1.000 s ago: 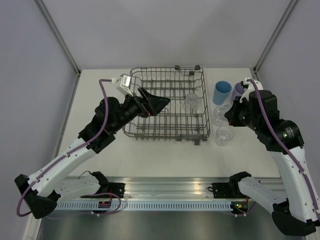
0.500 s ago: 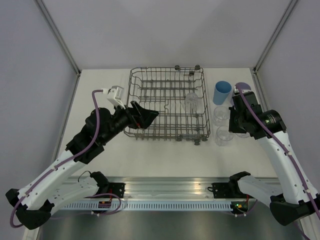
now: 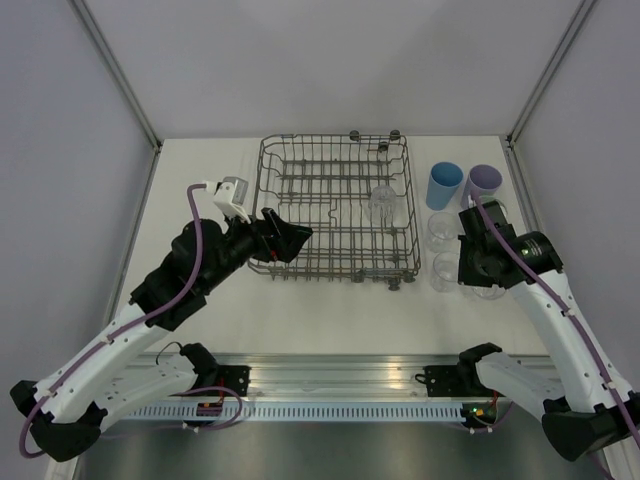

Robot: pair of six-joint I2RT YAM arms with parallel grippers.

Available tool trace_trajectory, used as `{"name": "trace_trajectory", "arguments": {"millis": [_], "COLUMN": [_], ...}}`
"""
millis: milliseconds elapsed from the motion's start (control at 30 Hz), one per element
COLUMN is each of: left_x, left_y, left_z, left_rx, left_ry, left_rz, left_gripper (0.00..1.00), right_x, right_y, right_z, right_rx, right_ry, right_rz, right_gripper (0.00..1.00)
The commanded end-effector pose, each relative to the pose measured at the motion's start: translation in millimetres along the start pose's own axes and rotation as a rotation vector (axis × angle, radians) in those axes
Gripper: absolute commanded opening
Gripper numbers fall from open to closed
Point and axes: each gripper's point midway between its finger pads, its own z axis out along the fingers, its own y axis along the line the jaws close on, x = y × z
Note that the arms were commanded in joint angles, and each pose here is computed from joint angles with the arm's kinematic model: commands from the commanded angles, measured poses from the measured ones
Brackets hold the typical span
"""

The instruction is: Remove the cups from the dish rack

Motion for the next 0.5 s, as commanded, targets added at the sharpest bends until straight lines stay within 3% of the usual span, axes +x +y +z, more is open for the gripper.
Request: {"name": "trace_trajectory", "arguments": {"millis": [0, 100, 467], "left_x": [0, 1, 0], "left_y": [4, 5, 9], "left_z": [0, -3, -12], "left_rx": [-0.004, -0.006, -0.019], "left_ry": [-0.002, -0.001, -0.001], "left_rz": [0.047, 0.055, 0.089], "left_gripper": [1.0, 1.0, 1.0], "right_x": [1, -14, -43], "right_y": [-4, -24, -27], "right_z": [8, 10, 56], "right_rx": [0.045, 0.169, 0.14], "right_ry": [0.0, -0.065, 0.0], "right_rz": [0.028, 0.052, 0.121], "right_gripper": [0.0, 0.0, 0.0]}}
